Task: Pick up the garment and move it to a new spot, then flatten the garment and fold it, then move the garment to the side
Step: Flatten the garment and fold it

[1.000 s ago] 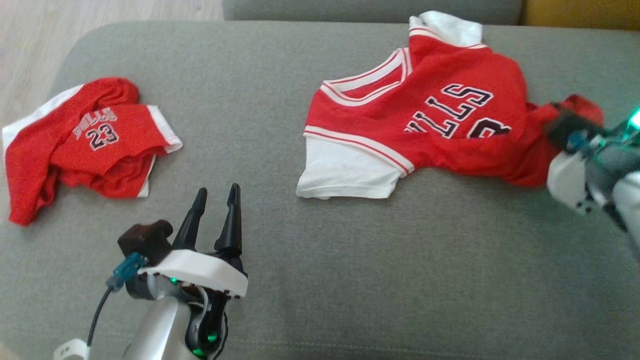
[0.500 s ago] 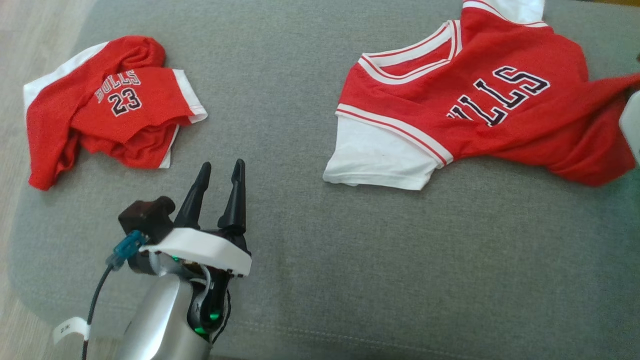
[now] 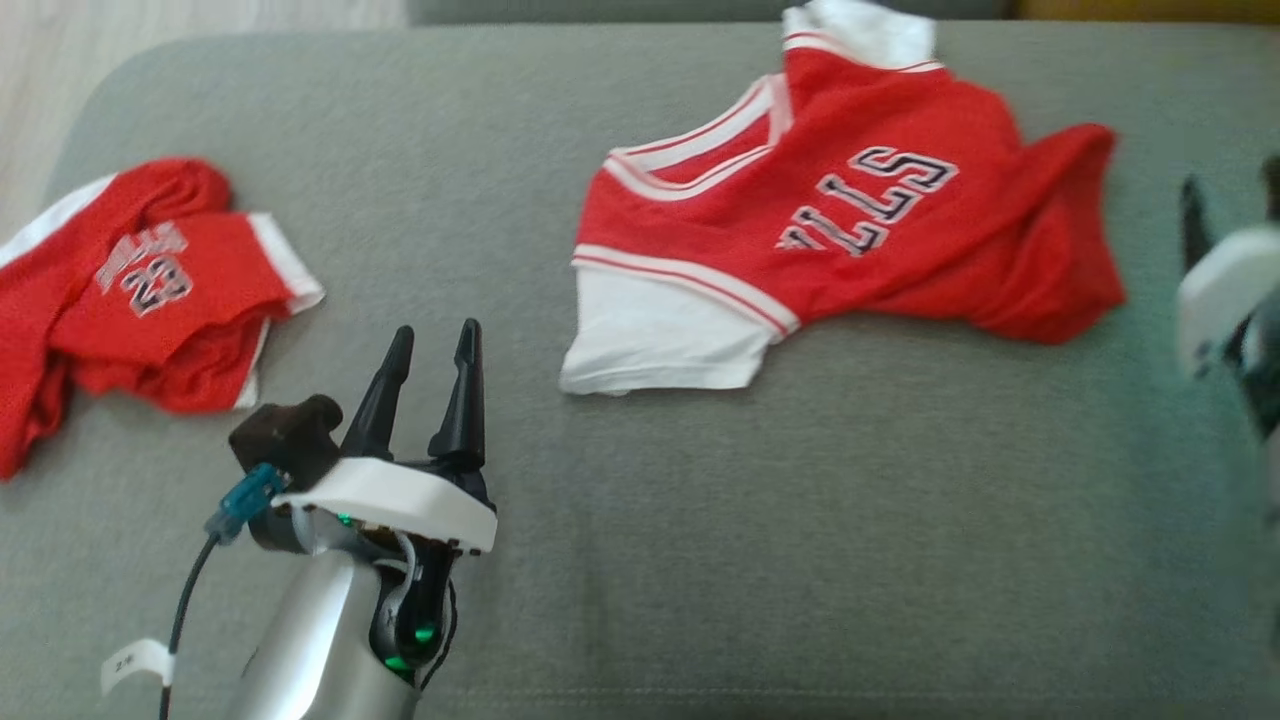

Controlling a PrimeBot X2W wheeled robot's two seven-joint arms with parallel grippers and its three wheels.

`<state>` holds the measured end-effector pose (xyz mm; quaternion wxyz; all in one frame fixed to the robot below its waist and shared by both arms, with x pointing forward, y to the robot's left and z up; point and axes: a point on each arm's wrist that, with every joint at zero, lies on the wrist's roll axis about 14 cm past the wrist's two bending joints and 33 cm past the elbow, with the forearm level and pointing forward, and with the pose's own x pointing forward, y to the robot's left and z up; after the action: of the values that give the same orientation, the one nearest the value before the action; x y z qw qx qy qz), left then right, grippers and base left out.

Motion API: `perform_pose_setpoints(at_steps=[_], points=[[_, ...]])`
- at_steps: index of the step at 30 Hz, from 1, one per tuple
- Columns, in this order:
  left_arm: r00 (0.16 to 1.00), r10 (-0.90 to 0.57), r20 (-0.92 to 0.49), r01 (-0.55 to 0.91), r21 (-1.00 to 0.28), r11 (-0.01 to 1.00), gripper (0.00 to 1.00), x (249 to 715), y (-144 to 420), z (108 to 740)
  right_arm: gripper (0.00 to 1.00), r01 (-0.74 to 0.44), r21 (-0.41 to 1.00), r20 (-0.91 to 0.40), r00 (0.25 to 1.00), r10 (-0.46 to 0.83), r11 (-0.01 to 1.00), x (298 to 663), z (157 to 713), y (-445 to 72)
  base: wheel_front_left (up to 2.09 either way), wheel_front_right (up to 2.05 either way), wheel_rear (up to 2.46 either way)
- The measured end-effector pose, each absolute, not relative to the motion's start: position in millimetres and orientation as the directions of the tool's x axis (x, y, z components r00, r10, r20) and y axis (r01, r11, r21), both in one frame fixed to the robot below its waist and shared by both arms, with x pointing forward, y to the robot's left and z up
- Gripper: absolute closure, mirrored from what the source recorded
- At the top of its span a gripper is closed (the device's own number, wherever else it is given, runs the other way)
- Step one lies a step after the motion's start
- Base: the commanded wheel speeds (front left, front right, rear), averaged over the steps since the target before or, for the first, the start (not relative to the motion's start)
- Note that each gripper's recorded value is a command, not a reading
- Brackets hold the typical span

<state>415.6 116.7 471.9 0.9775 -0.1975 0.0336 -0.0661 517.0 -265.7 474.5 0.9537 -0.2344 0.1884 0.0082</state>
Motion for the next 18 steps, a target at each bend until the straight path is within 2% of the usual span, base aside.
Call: perform_pose_setpoints(at_steps=[9,13,18], points=[[0.974,-0.224,-0.025,0.198,-0.385,0.902,0.00,411,86,477,0.00,0.058,-0.157,-0.238,0.967,-0.095,0.986,436,460,-248,0.00,0.00,0.00],[0.969,-0.248,-0.025,0.220,-0.379,0.899,0.00,413,77,476,0.00,0.102,-0.119,-0.183,0.975,-0.122,0.988,412,466,-250,0.00,0.00,0.00],[0.965,-0.259,-0.048,0.224,-0.373,0.901,0.00,414,74,468,0.00,0.121,-0.108,-0.143,0.980,-0.136,0.987,403,476,-254,0.00,0.00,0.00]])
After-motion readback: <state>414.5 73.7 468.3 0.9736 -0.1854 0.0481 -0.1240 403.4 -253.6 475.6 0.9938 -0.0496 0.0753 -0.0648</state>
